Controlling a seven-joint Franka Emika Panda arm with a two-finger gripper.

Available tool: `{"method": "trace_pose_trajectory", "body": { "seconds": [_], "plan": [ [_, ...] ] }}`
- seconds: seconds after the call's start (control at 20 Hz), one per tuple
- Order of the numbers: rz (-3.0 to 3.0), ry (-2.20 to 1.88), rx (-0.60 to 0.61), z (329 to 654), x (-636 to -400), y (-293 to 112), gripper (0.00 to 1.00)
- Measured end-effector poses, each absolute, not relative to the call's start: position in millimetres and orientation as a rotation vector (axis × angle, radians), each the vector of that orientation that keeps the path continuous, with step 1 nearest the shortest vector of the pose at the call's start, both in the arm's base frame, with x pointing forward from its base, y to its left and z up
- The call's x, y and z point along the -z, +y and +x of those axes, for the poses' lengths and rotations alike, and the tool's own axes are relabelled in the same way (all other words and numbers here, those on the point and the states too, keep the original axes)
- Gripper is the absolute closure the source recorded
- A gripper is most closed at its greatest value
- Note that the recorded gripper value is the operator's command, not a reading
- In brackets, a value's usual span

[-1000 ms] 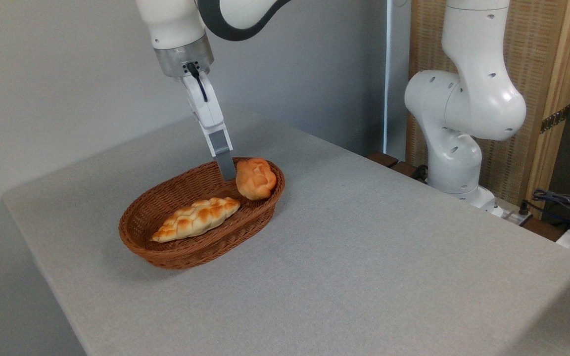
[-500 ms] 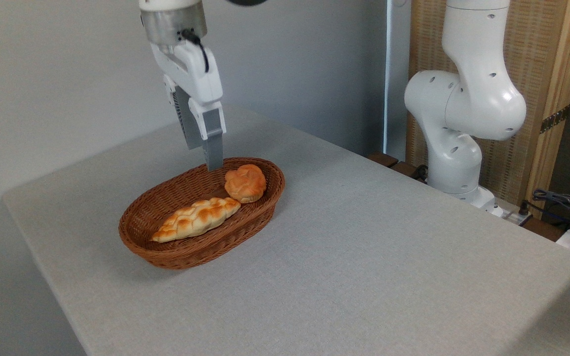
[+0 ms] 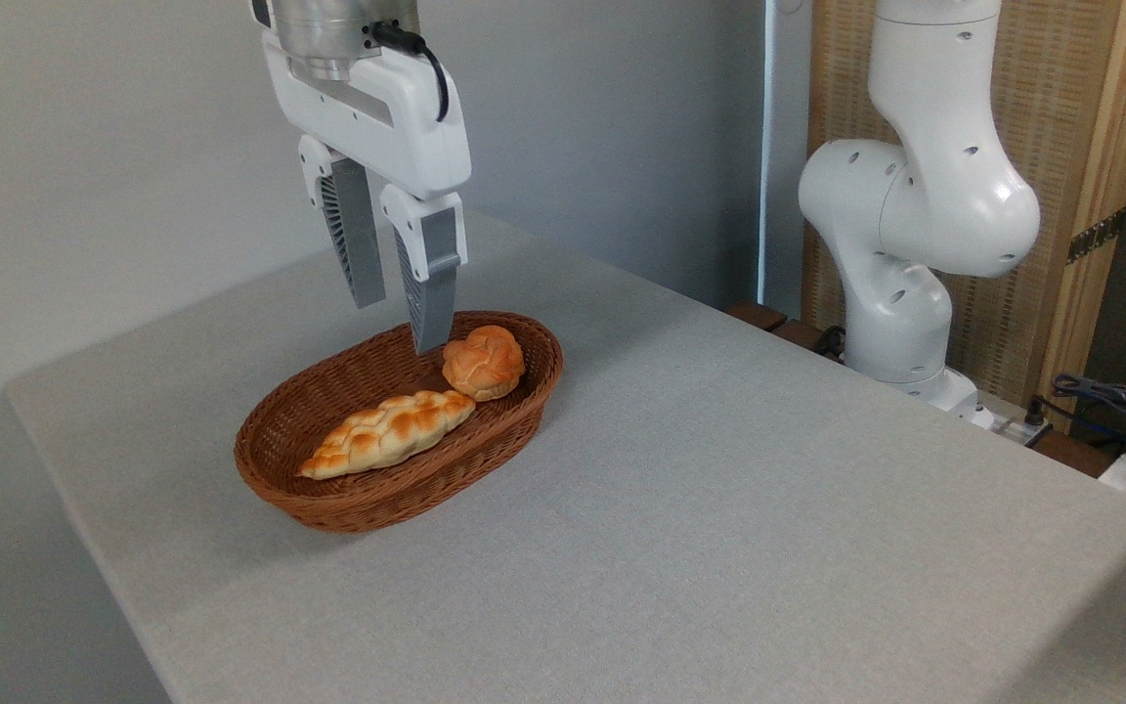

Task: Put bread into the basket

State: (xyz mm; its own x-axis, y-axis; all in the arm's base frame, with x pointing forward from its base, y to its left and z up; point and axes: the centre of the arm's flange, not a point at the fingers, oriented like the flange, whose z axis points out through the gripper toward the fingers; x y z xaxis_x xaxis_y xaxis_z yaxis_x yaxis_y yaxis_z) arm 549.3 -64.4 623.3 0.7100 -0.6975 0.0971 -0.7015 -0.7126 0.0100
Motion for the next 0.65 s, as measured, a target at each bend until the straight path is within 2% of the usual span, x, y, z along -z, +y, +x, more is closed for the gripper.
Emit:
{"method": "trace_pose_trajectory", "body": {
  "seconds": [0.45, 0.65],
  "plan": [
    [2.899, -1.085, -0.149, 552.4, -627.6, -30.4, 0.00],
    [2.899, -1.084, -0.151, 552.6, -627.9, -30.0, 0.00]
  ]
}}
